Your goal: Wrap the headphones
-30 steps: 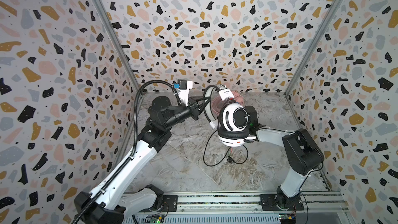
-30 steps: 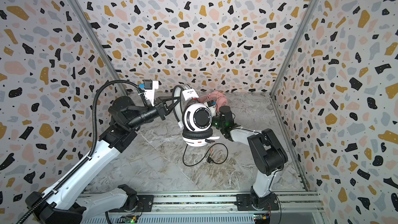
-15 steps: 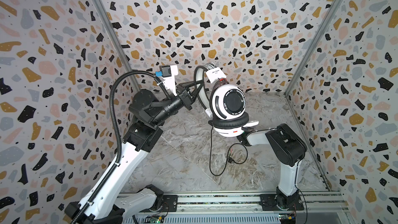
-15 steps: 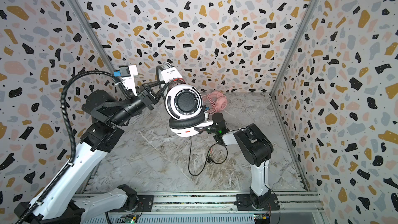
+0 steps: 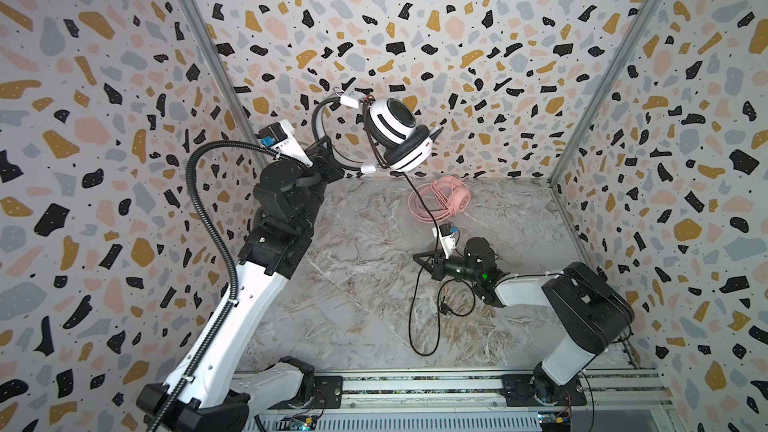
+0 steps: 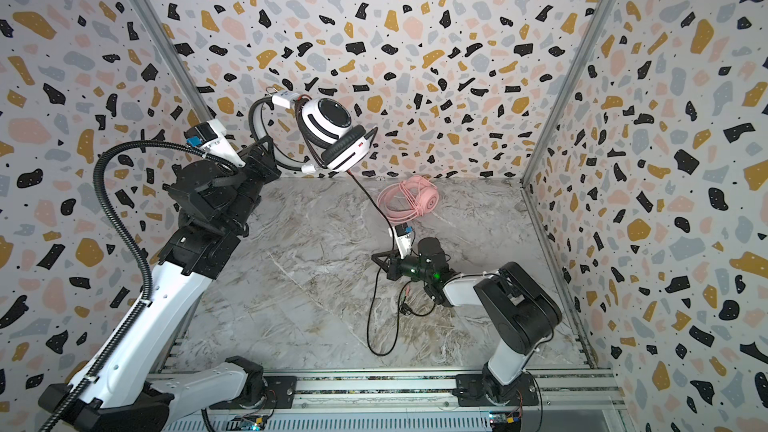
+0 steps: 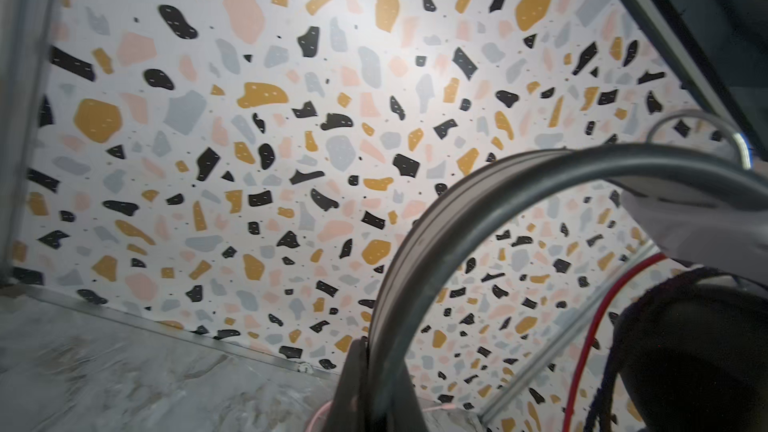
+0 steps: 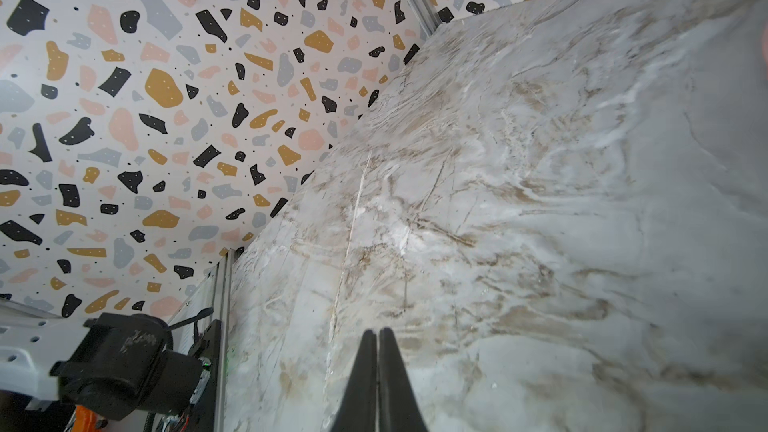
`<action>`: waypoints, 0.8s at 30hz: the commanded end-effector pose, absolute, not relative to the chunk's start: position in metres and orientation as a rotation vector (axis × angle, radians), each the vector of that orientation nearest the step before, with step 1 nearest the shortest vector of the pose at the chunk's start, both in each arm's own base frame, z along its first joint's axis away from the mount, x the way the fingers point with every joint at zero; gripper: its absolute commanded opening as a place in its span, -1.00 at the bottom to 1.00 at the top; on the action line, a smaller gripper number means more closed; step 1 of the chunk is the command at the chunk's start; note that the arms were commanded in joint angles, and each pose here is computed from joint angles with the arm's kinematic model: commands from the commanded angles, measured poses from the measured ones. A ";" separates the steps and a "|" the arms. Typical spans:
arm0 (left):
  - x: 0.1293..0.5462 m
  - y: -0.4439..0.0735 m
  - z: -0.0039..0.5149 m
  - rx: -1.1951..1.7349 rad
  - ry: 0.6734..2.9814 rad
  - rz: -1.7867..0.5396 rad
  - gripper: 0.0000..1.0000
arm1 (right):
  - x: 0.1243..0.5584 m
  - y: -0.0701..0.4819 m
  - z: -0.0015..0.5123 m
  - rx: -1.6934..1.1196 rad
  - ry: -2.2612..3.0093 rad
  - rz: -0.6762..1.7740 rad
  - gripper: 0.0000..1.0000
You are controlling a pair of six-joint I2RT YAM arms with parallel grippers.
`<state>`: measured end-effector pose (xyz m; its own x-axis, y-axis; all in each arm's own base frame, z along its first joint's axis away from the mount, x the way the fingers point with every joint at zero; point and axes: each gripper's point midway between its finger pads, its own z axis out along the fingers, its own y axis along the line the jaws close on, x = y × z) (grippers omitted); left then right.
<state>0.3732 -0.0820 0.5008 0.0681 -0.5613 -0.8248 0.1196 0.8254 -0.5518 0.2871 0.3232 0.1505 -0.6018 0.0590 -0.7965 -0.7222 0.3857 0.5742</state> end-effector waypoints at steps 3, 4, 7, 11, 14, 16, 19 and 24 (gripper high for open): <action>0.376 -0.014 0.505 -0.650 1.224 -0.315 -1.00 | 0.252 0.302 0.141 -0.610 1.962 1.176 -1.00; 0.378 -0.004 0.497 -0.691 1.214 -0.269 -1.00 | 0.246 0.300 0.144 -0.623 1.961 1.158 -1.00; 0.381 0.022 0.475 -0.817 1.174 -0.154 -1.00 | 0.227 0.299 0.155 -0.702 1.954 1.079 -1.00; 0.396 0.029 0.447 -0.833 1.228 -0.007 -1.00 | 0.214 0.292 0.184 -0.769 1.916 0.951 -1.00; 0.409 0.027 0.417 -0.820 1.297 0.060 -1.00 | 0.215 0.283 0.219 -0.763 1.851 0.887 -1.00; 0.420 0.015 0.398 -0.743 1.381 0.107 -1.00 | 0.222 0.277 0.243 -0.749 1.819 0.818 -1.00; 0.427 -0.014 0.371 -0.606 1.509 0.243 -1.00 | 0.239 0.267 0.282 -0.696 1.757 0.695 -1.00; 0.429 -0.084 0.331 -0.223 1.716 0.371 -1.00 | 0.264 0.257 0.335 -0.637 1.647 0.579 -1.00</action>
<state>0.4341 -0.0597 0.3118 -0.1973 -0.0529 -0.9789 -0.4173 0.9081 0.0351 0.2480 0.2715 0.3119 -0.2071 -0.0571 -0.9766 -0.7460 0.6550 0.1199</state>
